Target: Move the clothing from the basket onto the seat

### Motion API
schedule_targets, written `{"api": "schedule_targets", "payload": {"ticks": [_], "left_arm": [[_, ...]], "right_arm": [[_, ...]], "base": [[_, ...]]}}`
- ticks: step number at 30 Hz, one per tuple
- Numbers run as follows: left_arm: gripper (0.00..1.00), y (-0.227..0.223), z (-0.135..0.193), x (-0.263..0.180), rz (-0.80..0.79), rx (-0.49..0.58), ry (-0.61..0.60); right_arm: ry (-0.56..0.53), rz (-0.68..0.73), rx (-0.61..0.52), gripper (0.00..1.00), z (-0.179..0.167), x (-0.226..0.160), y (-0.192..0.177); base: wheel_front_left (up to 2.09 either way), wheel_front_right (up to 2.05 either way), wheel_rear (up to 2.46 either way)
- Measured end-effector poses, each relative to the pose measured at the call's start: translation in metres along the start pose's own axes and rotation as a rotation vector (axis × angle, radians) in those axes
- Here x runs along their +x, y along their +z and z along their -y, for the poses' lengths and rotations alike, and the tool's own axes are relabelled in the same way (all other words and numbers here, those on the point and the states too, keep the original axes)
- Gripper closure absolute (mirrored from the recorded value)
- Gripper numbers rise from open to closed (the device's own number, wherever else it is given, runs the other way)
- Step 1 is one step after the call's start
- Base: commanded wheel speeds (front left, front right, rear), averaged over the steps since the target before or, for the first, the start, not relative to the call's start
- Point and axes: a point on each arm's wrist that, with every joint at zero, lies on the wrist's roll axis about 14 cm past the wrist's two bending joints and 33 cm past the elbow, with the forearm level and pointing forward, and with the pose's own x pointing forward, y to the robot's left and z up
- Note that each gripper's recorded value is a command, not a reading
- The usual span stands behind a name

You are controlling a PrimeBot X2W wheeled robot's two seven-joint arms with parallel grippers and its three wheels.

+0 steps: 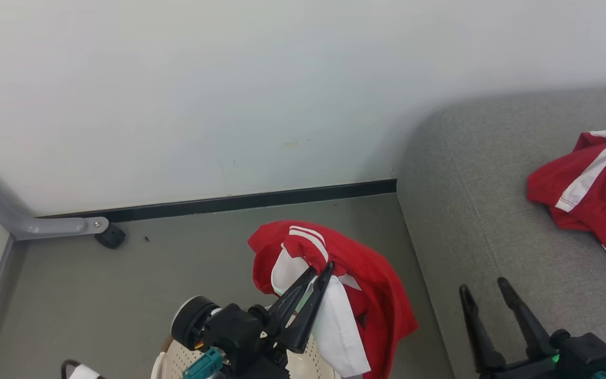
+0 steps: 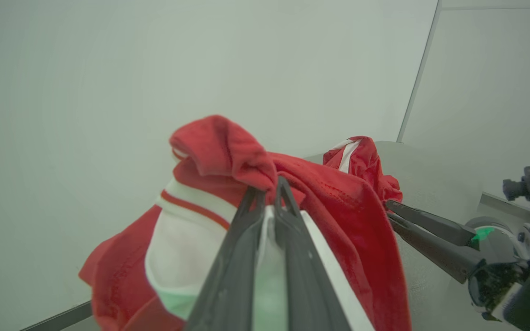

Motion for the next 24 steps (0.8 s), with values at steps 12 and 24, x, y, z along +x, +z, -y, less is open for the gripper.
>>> {"api": "schedule_targets", "payload": {"ticks": [12, 24], "left_arm": [[1.0, 0.0, -0.009, -0.006, -0.021, -0.003, 0.039], [1.0, 0.0, -0.019, -0.011, -0.035, -0.003, 0.082]], "right_arm": [[0.228, -0.018, 0.094, 0.0, -0.085, 0.006, -0.005], [0.456, -0.034, 0.141, 0.0, -0.159, -0.002, -0.001]], "base": [[0.0, 0.0, 0.0], [0.0, 0.0, 0.0]]}}
